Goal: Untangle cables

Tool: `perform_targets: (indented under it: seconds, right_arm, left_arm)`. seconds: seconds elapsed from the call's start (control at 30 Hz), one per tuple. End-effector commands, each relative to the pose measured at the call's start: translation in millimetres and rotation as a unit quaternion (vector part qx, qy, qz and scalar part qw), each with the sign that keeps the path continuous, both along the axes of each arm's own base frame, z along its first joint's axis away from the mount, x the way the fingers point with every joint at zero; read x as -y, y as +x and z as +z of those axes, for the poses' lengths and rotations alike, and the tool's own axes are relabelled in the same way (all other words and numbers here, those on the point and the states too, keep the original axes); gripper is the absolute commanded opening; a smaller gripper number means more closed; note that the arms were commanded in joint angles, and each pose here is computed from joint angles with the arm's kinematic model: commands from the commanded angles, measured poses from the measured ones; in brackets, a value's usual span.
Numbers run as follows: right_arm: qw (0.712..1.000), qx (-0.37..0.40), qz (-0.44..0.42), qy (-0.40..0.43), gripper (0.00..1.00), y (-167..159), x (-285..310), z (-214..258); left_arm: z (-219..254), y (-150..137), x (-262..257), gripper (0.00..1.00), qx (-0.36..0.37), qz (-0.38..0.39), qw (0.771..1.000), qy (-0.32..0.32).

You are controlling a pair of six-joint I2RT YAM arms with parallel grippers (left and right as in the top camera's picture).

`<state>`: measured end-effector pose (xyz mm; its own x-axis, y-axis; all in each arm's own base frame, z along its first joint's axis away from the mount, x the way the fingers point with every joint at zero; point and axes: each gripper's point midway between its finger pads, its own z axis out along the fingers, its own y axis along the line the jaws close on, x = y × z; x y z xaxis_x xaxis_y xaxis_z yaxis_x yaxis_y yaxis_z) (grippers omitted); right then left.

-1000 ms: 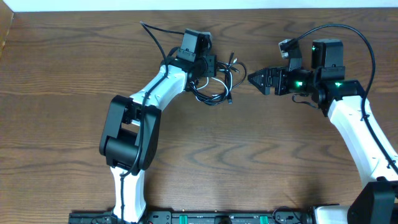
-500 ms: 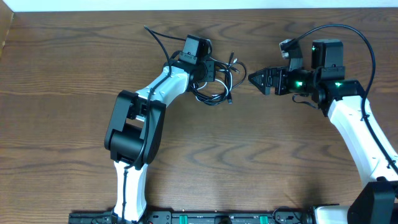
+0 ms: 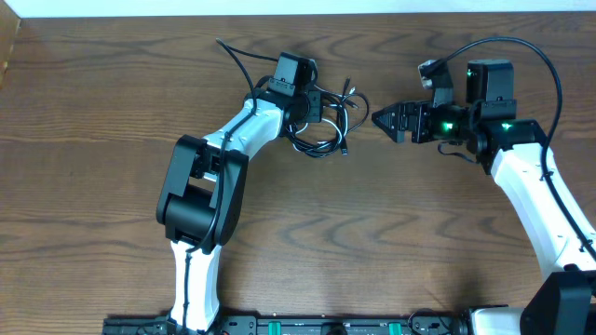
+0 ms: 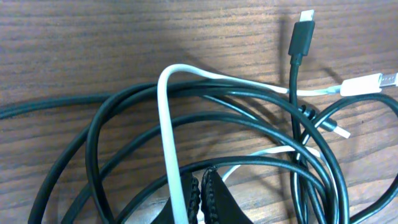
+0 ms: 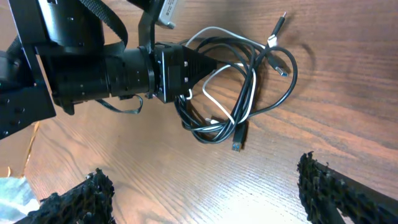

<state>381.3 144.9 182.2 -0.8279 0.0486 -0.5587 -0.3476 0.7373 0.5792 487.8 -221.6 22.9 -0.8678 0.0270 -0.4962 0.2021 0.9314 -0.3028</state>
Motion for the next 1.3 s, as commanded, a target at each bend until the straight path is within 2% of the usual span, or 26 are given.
perform_targets:
  seconds: [0.0, 0.5, 0.77, 1.0, 1.27]
  right_arm:
    - [1.000, 0.010, 0.005, -0.002, 0.94, 2, 0, 6]
    - [1.000, -0.003, 0.005, -0.003, 0.94, -2, 0, 2]
    - [1.000, -0.013, 0.005, -0.004, 0.94, -5, 1, 0]
    - [1.000, -0.020, 0.005, -0.005, 0.94, -7, 1, -2]
    - [1.000, -0.025, 0.005, -0.005, 0.95, -9, 1, -3]
  left_arm:
    - [14, -1, -2, 0.07, 0.010, -0.002, 1.000, 0.006]
    - [119, -27, -10, 0.08, 0.053, -0.014, 0.998, -0.008]
    - [176, -64, 4, 0.08, 0.063, -0.076, 0.993, -0.069]
    - [207, -87, -1, 0.08, 0.072, -0.088, 0.991, -0.077]
    - [227, -95, -4, 0.08, 0.091, -0.089, 0.988, -0.083]
